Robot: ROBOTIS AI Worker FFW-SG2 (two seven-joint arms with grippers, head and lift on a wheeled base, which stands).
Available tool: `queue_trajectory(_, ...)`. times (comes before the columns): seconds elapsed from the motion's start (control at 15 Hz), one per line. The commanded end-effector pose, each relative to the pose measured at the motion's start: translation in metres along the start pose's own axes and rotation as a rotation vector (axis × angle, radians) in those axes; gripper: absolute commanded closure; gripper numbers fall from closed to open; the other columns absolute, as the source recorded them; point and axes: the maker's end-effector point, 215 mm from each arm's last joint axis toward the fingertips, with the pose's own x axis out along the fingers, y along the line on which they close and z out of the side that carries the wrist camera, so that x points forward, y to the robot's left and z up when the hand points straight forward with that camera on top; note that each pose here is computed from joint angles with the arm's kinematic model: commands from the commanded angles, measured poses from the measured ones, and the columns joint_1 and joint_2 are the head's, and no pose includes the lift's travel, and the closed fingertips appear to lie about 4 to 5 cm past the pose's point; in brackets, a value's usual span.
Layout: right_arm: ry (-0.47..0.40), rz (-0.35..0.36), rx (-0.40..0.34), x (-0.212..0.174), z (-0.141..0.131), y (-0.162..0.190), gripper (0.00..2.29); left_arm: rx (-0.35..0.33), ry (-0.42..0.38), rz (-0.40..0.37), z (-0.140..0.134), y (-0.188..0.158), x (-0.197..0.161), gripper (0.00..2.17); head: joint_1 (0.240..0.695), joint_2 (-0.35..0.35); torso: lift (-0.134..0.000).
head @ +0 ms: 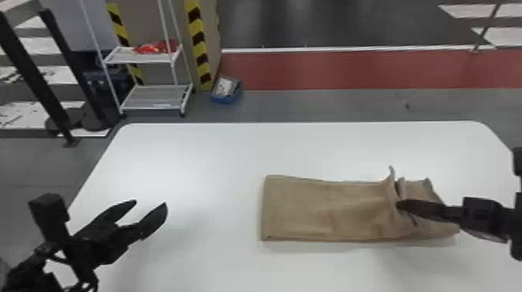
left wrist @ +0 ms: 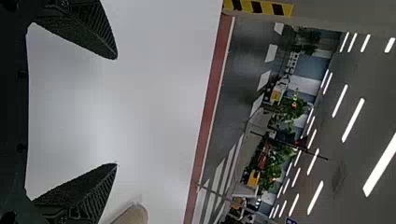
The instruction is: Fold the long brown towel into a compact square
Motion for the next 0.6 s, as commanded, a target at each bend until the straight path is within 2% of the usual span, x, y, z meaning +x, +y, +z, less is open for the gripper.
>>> queue_trajectory(0.0,0.006,0.015,-0.004,0.006,0.001,0.005,1.33,0.0,0.004,0.006,-0.002,0.002,0.001,0.06,0.695,0.073,-0.124)
queue_trajectory(0.07,-0.007,0.048,0.017,0.001,0.004,0.012,1.33,0.008,0.006,0.014,-0.001,0.004,0.002,0.06,0.695,0.075,-0.124)
queue_trajectory(0.13,-0.05,0.072,0.037,-0.014,0.021,0.017,1.33,0.012,0.004,0.015,0.002,0.005,0.003,0.06,0.695,0.078,-0.124)
queue_trajectory(0.27,-0.087,0.026,0.051,-0.046,0.036,-0.007,1.33,0.011,0.003,0.017,0.003,0.006,0.005,0.06,0.695,0.083,-0.124)
queue_trajectory(0.4,-0.072,0.002,0.034,-0.042,0.028,-0.019,1.33,0.006,0.002,0.012,0.0,0.005,0.009,0.06,0.695,0.045,-0.124)
queue_trajectory(0.53,-0.069,0.008,0.033,-0.031,0.026,-0.024,1.33,-0.001,0.009,0.003,-0.006,0.0,0.012,0.06,0.695,0.024,-0.124)
